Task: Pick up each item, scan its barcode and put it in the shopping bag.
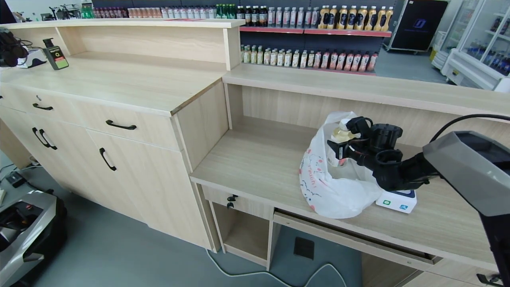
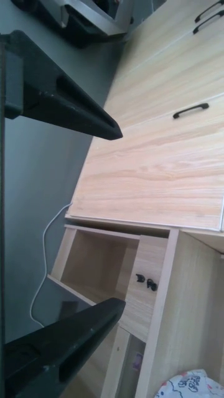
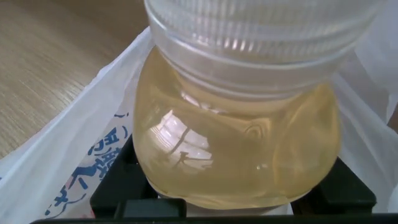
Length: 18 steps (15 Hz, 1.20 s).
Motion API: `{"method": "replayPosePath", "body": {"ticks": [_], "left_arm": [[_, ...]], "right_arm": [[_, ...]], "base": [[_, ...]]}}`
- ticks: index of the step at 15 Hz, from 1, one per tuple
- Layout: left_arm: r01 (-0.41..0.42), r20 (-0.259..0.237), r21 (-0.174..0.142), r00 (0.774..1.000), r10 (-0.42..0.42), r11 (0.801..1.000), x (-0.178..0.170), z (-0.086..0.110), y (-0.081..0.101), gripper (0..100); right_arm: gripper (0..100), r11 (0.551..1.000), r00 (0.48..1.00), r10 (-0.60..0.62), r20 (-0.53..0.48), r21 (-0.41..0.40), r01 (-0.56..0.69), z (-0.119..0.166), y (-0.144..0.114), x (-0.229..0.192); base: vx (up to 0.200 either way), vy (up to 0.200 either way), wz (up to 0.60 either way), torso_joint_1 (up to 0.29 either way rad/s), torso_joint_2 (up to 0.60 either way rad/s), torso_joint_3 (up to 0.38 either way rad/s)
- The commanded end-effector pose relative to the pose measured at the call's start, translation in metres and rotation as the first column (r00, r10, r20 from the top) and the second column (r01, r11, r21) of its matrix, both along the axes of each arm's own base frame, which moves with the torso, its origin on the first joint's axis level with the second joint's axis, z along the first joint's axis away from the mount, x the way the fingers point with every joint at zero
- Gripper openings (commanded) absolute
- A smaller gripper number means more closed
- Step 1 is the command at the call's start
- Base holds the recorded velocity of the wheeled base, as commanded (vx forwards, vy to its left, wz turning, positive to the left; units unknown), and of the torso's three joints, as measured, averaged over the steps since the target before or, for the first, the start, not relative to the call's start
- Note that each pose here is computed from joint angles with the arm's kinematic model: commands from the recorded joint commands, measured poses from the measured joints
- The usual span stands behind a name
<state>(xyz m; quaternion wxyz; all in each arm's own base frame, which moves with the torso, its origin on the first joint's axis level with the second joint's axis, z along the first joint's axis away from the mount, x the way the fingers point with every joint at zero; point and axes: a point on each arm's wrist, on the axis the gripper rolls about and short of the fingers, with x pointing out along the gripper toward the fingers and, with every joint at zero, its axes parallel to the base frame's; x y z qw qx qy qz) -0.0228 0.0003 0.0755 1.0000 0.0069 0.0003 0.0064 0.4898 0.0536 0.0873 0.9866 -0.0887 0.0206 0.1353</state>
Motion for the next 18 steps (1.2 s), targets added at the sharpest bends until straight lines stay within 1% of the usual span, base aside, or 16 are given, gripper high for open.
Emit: {"method": "replayPosePath", "body": {"ticks": [1, 7, 12, 18], "left_arm": [[-0.001, 0.0, 0.0, 1.0, 0.001, 1.0, 0.0, 0.0, 0.0, 100], [-0.001, 0.0, 0.0, 1.0, 0.001, 1.0, 0.0, 0.0, 0.0, 100], [-0.001, 0.0, 0.0, 1.0, 0.001, 1.0, 0.0, 0.0, 0.0, 100], [-0.001, 0.0, 0.0, 1.0, 0.001, 1.0, 0.0, 0.0, 0.0, 100]], "right_arm": [[0, 1.0, 1.0, 0.016, -0.011, 0.0, -0.016, -0.013, 0.003, 0.009], [0, 1.0, 1.0, 0.023, -0.018, 0.002, -0.023, -0.025, 0.004, 0.017], [0, 0.997, 0.997, 0.075, -0.013, 0.003, -0.075, -0.034, 0.006, 0.024], [0, 0.997, 0.997, 0.078, -0.029, -0.01, -0.078, -0.048, 0.007, 0.027]], "base": [[0.0, 0.0, 0.0, 0.0, 0.0, 0.0], [0.0, 0.0, 0.0, 0.0, 0.0, 0.0], [0.0, 0.0, 0.0, 0.0, 0.0, 0.0], [0.0, 0.0, 0.0, 0.0, 0.0, 0.0]]}}
